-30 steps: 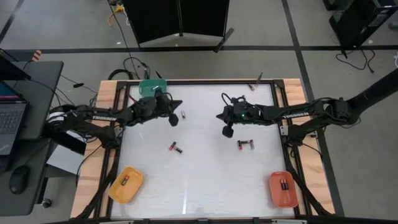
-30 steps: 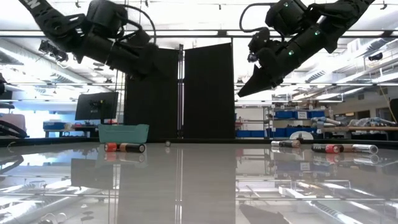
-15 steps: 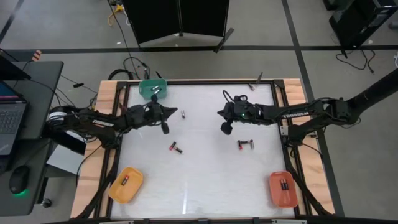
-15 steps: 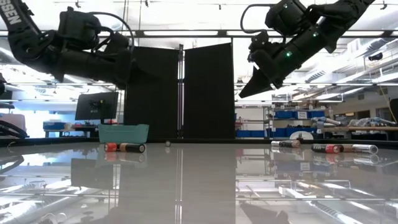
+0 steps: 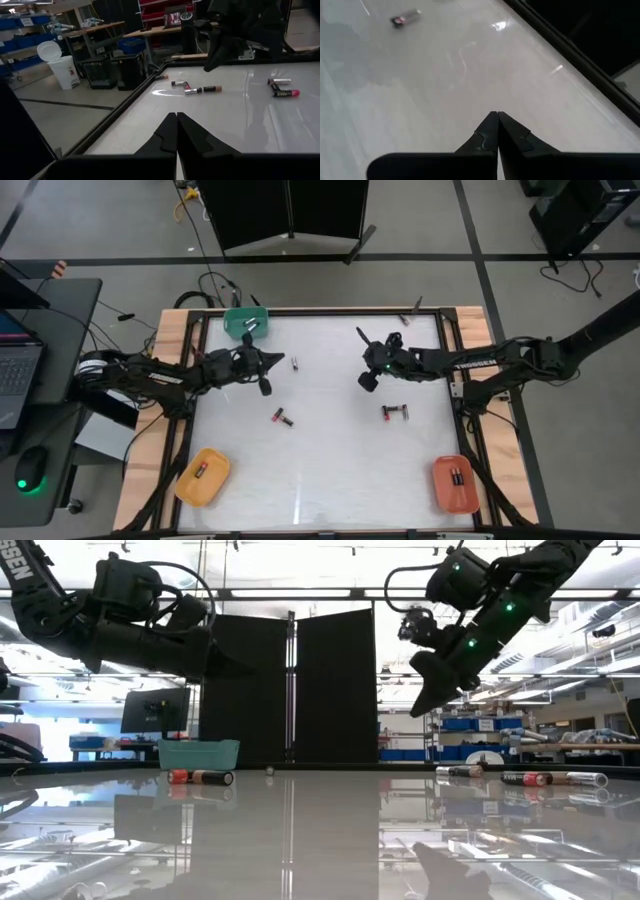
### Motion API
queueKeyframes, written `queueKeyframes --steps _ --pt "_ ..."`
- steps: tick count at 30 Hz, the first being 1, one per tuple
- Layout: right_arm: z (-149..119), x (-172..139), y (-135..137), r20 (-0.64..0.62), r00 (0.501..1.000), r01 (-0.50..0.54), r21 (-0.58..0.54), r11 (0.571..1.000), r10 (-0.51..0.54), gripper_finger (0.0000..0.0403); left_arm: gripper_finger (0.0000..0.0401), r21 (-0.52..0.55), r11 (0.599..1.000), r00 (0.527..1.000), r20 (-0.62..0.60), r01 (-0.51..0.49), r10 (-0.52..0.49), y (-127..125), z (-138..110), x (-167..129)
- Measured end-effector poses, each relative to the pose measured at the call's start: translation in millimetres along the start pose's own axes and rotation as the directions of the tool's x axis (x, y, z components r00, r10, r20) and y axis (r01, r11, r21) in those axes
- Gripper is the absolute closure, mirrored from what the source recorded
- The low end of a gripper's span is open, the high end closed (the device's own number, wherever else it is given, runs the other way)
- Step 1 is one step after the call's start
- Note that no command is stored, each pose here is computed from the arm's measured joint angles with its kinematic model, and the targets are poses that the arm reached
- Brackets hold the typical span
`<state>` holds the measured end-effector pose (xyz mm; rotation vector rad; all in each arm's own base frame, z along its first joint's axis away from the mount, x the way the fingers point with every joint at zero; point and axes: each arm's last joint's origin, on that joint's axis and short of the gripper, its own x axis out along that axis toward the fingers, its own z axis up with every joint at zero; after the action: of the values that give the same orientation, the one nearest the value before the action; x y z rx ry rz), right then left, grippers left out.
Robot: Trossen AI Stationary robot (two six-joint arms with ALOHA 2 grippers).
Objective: Sort batteries
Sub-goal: Put the top right gold battery into the orange bin
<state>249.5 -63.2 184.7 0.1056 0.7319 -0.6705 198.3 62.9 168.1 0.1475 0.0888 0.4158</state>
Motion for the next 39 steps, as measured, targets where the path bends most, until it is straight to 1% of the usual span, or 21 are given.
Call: queueKeyframes --steps 3,5,8,11,14,17,18,21,25,29,33,39 --pt "-2 0 -2 -0.024 1.000 0.007 -0.012 1.000 -0.007 0.0390 0.0393 0.006 1.000 0.999 -0.035 -0.006 0.006 0 -3 0" --pt "2 -3 -6 -0.027 1.000 -0.014 -0.016 1.000 0.013 0.0387 0.0393 0.007 1.000 0.999 -0.050 -0.012 0.012 0 -5 0" --pt "15 -11 -17 -0.027 1.000 -0.012 0.010 1.000 0.012 0.0386 0.0393 0.009 1.000 0.998 -0.065 -0.012 0.013 0 -6 0" --pt "19 -14 -33 -0.057 0.998 0.019 0.041 0.999 -0.017 0.0388 0.0393 0.008 1.000 0.998 -0.068 -0.012 0.012 0 -7 0" --pt "14 -9 -53 -0.135 0.990 0.049 0.095 0.994 -0.036 0.0390 0.0393 0.005 1.000 0.998 -0.067 -0.012 0.012 0 -6 0" --pt "5 -2 -71 -0.239 0.965 0.138 0.133 0.982 -0.103 0.0385 0.0393 0.003 1.000 0.998 -0.067 -0.012 0.012 0 -6 0" --pt "2 1 -79 -0.270 0.954 0.170 0.134 0.976 -0.129 0.0380 0.0393 0.002 1.000 0.998 -0.067 -0.012 0.012 0 -6 0" --pt "-2 10 -101 -0.313 0.933 0.234 0.157 0.959 -0.177 0.0363 0.0393 0.001 1.000 0.998 -0.066 -0.011 0.011 -1 -6 0" --pt "-9 20 -128 -0.364 0.909 0.296 0.223 0.929 -0.202 0.0333 0.0393 -0.020 1.000 0.998 -0.064 0.002 -0.003 -1 -6 0" --pt "-18 31 -147 -0.408 0.894 0.304 0.248 0.920 -0.185 0.0298 0.0393 -0.021 1.000 0.998 -0.062 0.014 -0.015 -1 -6 0" --pt "-23 44 -161 -0.454 0.871 0.325 0.247 0.913 -0.187 0.0270 0.0393 -0.020 1.000 0.998 -0.061 0.014 -0.015 -1 -6 0" --pt "-13 61 -182 -0.474 0.852 0.365 0.236 0.900 -0.222 0.0247 0.0393 -0.020 1.000 0.998 -0.061 0.014 -0.015 -1 -6 0"
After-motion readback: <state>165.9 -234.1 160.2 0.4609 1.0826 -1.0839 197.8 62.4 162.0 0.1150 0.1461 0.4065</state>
